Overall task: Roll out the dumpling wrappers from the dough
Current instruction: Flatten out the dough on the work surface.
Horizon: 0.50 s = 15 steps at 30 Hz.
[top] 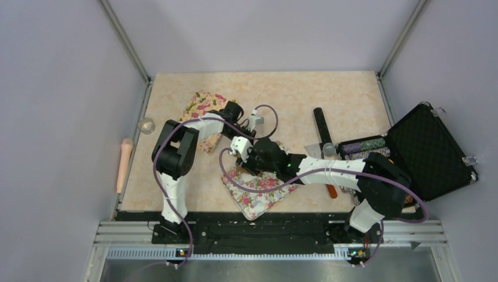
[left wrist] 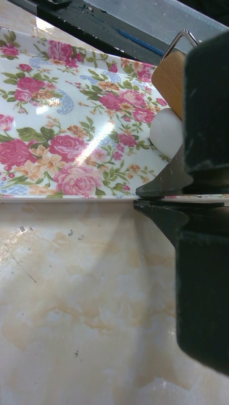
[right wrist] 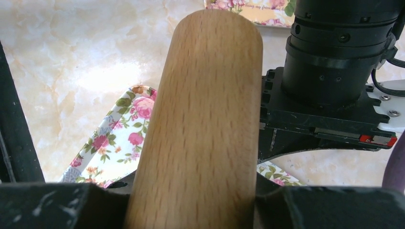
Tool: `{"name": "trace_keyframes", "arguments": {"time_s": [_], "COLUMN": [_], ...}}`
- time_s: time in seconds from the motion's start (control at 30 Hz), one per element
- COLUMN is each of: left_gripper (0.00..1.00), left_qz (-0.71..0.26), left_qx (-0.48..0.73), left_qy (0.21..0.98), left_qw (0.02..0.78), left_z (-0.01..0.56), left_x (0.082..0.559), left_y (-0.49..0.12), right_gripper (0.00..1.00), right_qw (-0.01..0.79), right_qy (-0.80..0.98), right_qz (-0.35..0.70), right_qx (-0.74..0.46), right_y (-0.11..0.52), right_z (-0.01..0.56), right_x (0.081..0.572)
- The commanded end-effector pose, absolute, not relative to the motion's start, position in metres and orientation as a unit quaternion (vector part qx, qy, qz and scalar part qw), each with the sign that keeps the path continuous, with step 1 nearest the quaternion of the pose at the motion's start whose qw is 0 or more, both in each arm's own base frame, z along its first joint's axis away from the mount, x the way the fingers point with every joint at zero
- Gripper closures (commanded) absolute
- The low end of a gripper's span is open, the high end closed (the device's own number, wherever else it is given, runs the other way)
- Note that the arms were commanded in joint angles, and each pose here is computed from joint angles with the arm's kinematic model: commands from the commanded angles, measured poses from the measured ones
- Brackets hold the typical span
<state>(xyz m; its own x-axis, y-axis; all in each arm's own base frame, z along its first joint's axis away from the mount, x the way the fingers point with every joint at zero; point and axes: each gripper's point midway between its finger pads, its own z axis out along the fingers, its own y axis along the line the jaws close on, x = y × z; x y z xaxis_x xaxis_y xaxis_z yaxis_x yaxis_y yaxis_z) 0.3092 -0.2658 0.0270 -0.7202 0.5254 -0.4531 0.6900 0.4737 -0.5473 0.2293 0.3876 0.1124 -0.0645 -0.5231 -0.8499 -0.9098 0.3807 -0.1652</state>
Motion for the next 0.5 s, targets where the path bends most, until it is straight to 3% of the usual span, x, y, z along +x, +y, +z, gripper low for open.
{"name": "trace_keyframes", "arguments": {"time_s": [0.0,0.47], "left_gripper": [1.00,1.00], "left_qz": [-0.370,-0.372], "left_qx": [0.367,0.369], "left_qy": [0.846,0.844], "left_qw": [0.116,0.117], "left_z": [0.034,0.036], "left_x": [0.306,0.305], "left_y": [-0.265,-0.265], "right_gripper": [1.00,1.00], "right_qw": [0.336,0.297], "right_qy": [0.741,0.762], "right_qz": [0.174,0.191], "right_qx": [-0.554,-0.542], "right_y": [0.340,0.316], "right_z": [0.044,0.007], "right_x": [0.198,0.188]}}
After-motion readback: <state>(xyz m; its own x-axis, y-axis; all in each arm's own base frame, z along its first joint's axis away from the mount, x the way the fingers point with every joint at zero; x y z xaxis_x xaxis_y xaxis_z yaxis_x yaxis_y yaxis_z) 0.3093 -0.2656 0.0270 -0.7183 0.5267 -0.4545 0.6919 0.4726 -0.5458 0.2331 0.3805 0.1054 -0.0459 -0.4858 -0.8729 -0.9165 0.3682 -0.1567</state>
